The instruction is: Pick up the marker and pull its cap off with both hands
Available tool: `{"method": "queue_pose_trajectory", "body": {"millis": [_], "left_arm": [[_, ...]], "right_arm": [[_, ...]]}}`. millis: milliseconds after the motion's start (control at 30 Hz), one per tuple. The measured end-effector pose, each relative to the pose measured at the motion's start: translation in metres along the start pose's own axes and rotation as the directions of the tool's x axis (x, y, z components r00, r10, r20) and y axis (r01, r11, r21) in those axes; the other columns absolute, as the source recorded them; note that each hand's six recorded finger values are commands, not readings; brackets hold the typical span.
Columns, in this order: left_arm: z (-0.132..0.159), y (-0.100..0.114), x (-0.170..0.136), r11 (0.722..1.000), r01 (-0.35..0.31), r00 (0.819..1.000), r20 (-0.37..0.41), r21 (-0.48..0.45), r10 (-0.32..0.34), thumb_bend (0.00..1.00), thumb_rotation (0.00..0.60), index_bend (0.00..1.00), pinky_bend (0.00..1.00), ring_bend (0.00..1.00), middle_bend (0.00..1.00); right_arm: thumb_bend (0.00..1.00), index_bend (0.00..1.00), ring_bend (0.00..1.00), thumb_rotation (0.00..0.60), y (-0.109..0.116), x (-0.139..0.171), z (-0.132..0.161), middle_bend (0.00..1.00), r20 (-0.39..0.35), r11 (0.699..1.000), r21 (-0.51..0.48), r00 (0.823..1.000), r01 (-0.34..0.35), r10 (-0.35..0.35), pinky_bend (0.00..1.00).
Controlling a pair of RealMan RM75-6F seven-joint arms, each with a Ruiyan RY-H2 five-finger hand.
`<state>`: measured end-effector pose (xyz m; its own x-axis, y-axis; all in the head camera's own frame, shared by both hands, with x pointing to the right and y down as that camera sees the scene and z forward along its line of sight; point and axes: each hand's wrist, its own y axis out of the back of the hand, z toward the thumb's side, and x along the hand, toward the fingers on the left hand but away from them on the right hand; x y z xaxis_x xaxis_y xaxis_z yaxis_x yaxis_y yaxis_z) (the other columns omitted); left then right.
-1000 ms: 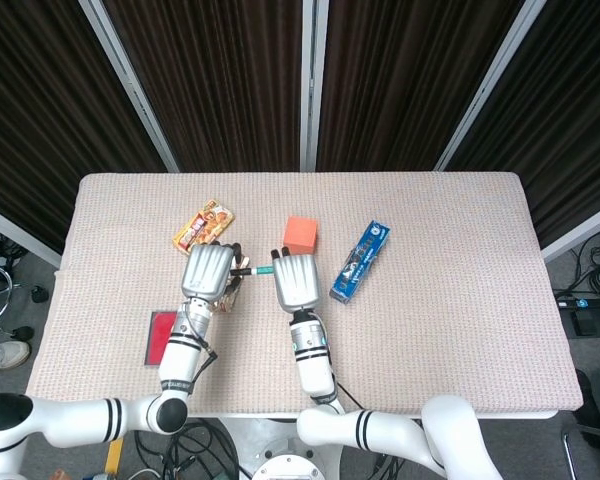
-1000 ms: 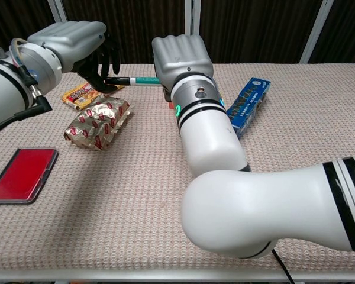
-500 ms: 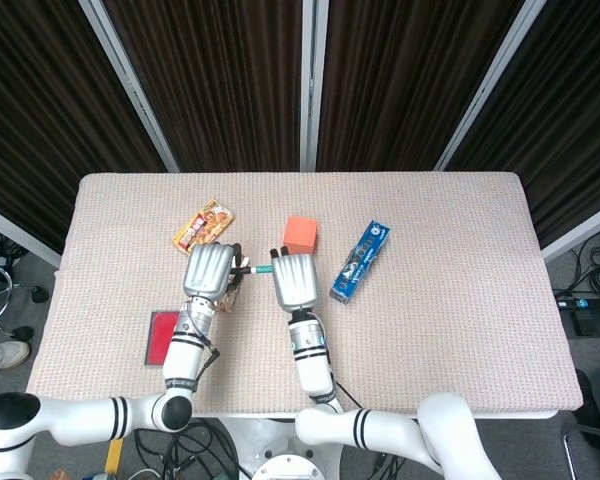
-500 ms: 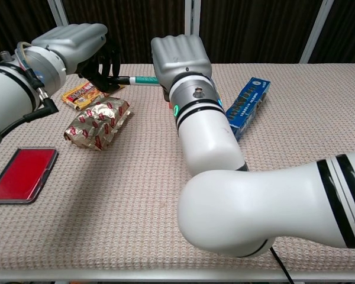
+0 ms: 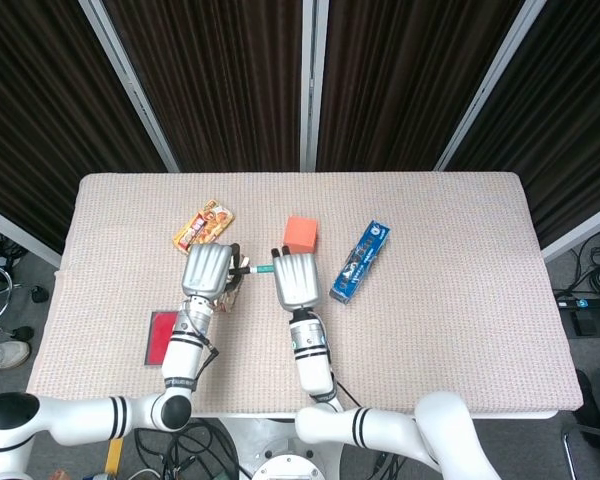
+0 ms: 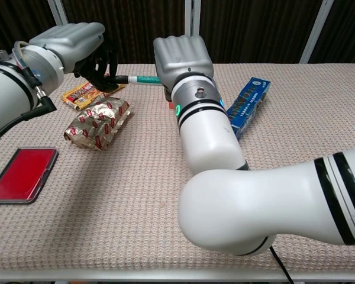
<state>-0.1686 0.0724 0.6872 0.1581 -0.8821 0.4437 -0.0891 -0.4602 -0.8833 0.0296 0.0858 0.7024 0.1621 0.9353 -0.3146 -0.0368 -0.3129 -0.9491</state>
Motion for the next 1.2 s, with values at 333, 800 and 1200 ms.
{"method": "queue_pose_trajectory", "body": {"millis": [333, 800, 1200], "left_arm": [[-0.018, 0.005, -0.003, 0.999, 0.01, 1.0, -0.014, -0.052, -0.011, 0.48, 0.6, 0.66, 0.68, 0.64, 0.72], [-0.025, -0.031, -0.043, 0.985, 0.117, 0.993, 0.038, -0.13, -0.113, 0.47, 0.6, 0.66, 0.68, 0.64, 0.72], [-0.017, -0.053, -0.06, 0.976, 0.164, 0.985, 0.081, -0.145, -0.153, 0.45, 0.6, 0.65, 0.68, 0.62, 0.7]], "right_arm": [[0.33, 0.69, 0.79, 0.6, 0.007, 0.002, -0.035, 0.65, 0.046, 1.0, 0.003, 0.999, 0.016, -0.016, 0.89], [0.33, 0.69, 0.79, 0.6, 0.007, 0.067, -0.08, 0.65, 0.05, 0.999, -0.028, 0.998, -0.023, 0.025, 0.89], [0.33, 0.69, 0.79, 0.6, -0.013, 0.097, -0.088, 0.64, 0.014, 0.996, 0.032, 0.997, -0.081, 0.08, 0.89]]}}
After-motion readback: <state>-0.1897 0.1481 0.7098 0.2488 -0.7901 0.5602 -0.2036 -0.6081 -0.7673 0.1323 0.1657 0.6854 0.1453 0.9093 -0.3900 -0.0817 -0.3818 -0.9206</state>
